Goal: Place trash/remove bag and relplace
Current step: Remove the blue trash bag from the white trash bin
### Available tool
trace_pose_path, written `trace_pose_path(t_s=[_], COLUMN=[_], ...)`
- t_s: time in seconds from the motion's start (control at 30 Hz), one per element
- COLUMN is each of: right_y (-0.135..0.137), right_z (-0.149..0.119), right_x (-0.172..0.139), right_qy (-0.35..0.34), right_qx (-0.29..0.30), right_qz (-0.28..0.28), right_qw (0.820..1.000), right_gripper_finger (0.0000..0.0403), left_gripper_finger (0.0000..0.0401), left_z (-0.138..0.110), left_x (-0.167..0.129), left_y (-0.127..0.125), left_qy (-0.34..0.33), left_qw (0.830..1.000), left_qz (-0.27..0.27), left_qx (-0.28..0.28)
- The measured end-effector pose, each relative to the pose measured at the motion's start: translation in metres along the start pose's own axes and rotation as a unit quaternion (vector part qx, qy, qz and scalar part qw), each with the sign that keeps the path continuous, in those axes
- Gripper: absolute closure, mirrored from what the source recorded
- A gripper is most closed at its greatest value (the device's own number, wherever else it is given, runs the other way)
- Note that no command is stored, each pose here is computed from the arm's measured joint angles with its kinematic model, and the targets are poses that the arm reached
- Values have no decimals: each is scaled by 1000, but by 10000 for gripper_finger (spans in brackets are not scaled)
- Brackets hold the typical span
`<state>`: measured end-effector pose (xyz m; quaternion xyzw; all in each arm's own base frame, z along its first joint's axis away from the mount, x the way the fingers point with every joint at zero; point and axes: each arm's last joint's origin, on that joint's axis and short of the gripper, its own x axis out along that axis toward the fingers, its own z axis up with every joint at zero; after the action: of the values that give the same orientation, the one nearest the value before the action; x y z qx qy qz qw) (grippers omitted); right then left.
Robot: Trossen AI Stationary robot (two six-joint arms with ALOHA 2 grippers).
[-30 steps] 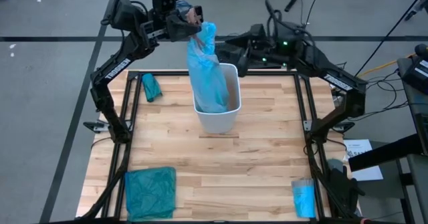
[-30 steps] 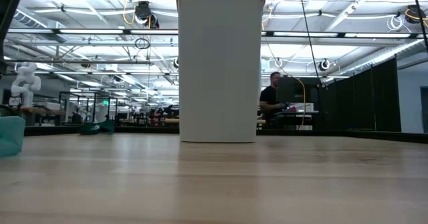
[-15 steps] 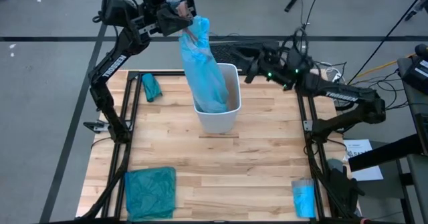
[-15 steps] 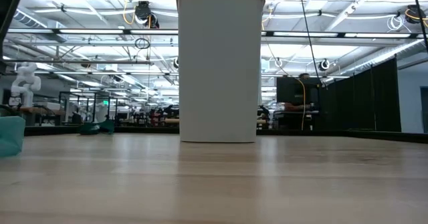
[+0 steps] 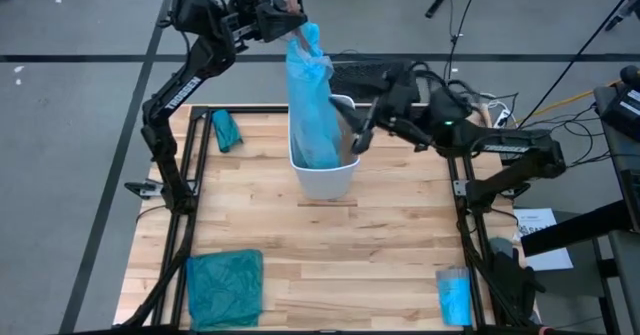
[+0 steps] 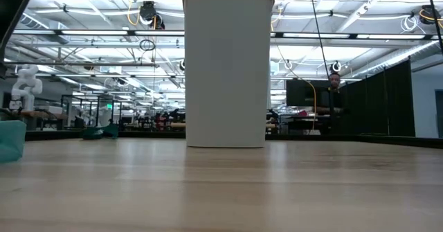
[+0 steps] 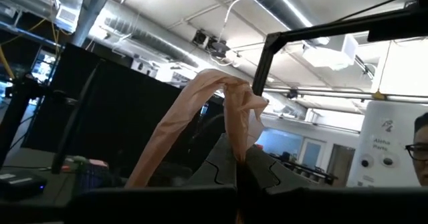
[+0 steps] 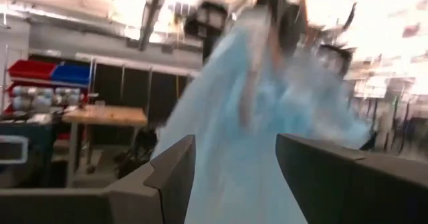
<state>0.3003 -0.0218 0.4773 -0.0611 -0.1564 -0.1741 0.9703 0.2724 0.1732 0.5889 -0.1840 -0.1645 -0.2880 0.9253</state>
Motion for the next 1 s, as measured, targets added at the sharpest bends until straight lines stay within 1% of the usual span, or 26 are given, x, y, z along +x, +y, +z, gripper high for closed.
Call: trace_pose_path(t_s=[0.1, 0.23, 0.33, 0.47, 0.5, 0.6, 0.67, 0.8, 0.9, 1.0], right_y=[0, -5, -4, -5, -6, -6, -5, -6, -9, -10], right_z=[-11, -8, -10, -10, -9, -4, 0, -2, -5, -5], right_x=[9, 10, 11, 10, 9, 7, 5, 5, 6, 6], right_qy=[39, 41, 48, 50, 47, 34, 28, 41, 55, 54], right_qx=[33, 52, 50, 54, 59, 78, 87, 102, 99, 98], right_qz=[-2, -11, -9, -9, -2, 56, 84, 84, 76, 74], right_qw=[999, 998, 998, 997, 997, 995, 992, 990, 991, 991], right_gripper_finger=[202, 202, 202, 202, 202, 202, 202, 202, 202, 202], left_gripper_finger=[401, 401, 401, 401, 401, 401, 401, 401, 401, 401], left_z=[0, 0, 0, -1, -2, -3, -2, -3, -3, -3], left_x=[1, 1, -1, 1, 2, 3, 2, 1, 1, 1], left_y=[0, 0, 1, 0, 0, -1, 0, 2, 2, 2], left_qy=[-5, -6, -4, 7, 8, 13, 14, 16, 16, 15], left_qw=[1000, 1000, 1000, 1000, 1000, 1000, 1000, 1000, 1000, 1000], left_qz=[1, 2, 6, -1, -4, -9, -6, 1, 0, 1], left_qx=[7, 18, 24, 8, 6, 6, 6, 9, 13, 15])
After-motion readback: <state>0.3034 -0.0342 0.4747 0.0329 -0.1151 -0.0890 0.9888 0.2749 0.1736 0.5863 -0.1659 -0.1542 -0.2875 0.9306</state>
